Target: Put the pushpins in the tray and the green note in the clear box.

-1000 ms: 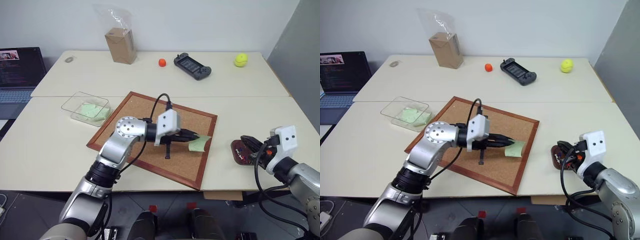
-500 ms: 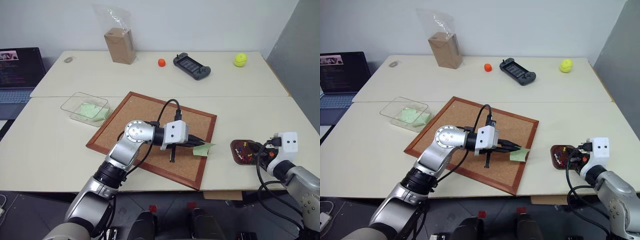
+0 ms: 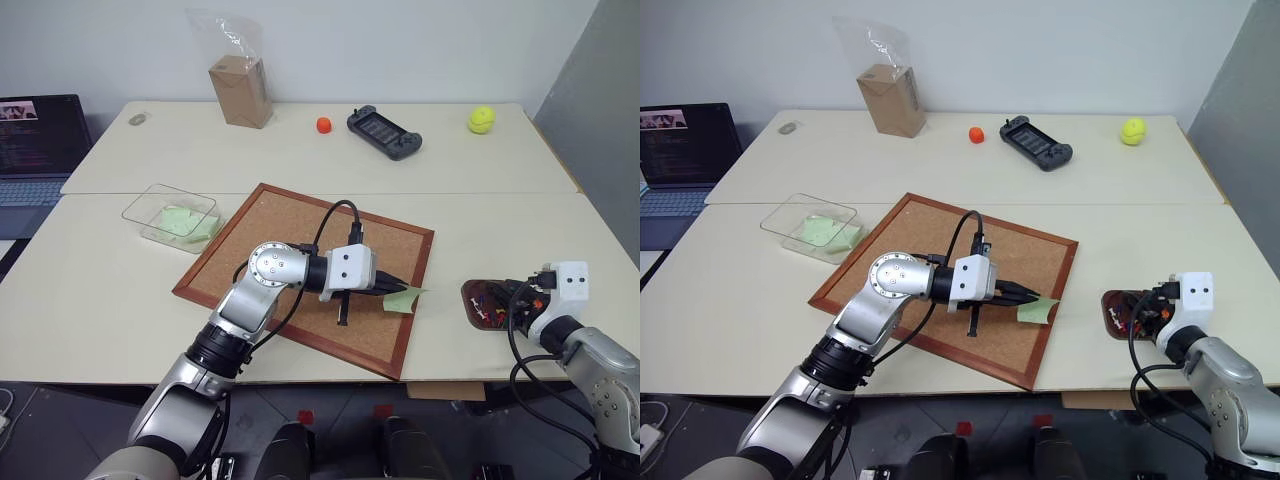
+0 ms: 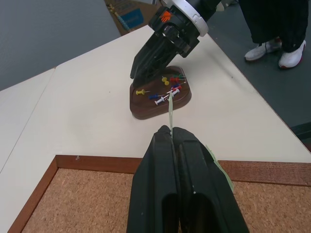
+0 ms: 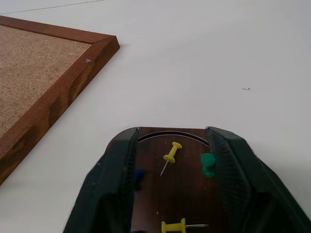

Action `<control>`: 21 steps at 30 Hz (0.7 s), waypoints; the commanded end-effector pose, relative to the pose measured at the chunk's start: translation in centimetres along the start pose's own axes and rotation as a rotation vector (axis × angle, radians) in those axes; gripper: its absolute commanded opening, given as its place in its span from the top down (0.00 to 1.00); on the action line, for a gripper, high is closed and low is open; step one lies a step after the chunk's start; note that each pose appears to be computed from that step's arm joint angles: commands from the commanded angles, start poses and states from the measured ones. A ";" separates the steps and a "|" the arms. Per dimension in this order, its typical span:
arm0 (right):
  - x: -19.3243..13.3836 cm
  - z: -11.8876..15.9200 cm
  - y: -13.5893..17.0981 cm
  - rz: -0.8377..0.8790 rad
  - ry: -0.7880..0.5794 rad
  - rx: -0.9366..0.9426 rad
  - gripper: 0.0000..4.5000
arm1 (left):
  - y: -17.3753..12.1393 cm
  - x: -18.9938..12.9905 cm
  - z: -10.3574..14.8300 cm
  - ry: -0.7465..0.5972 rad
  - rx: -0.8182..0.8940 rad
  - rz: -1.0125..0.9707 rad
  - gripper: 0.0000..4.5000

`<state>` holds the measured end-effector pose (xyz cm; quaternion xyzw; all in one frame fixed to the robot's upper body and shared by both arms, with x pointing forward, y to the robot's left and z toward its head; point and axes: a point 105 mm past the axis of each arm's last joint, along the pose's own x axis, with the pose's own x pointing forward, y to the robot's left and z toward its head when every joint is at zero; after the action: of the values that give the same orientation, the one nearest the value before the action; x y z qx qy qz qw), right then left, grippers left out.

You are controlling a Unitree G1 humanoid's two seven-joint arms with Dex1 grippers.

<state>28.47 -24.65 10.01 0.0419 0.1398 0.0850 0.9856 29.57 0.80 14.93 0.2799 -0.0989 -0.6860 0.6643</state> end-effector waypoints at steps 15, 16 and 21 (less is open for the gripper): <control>-0.4 -0.2 0.1 0.013 -0.009 0.023 0.44 | 0.4 0.1 0.4 -0.003 0.044 0.001 1.00; -0.3 -0.4 0.1 0.010 -0.007 0.018 0.44 | 0.4 0.1 0.4 -0.003 0.044 0.002 1.00; 0.0 -0.7 0.0 0.004 0.003 -0.018 0.44 | 0.5 0.0 0.2 0.005 0.045 0.003 1.00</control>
<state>28.06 -24.35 8.45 0.0540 0.1587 0.0872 0.9820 29.96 1.00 14.43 0.2839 -0.0915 -0.6831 0.6666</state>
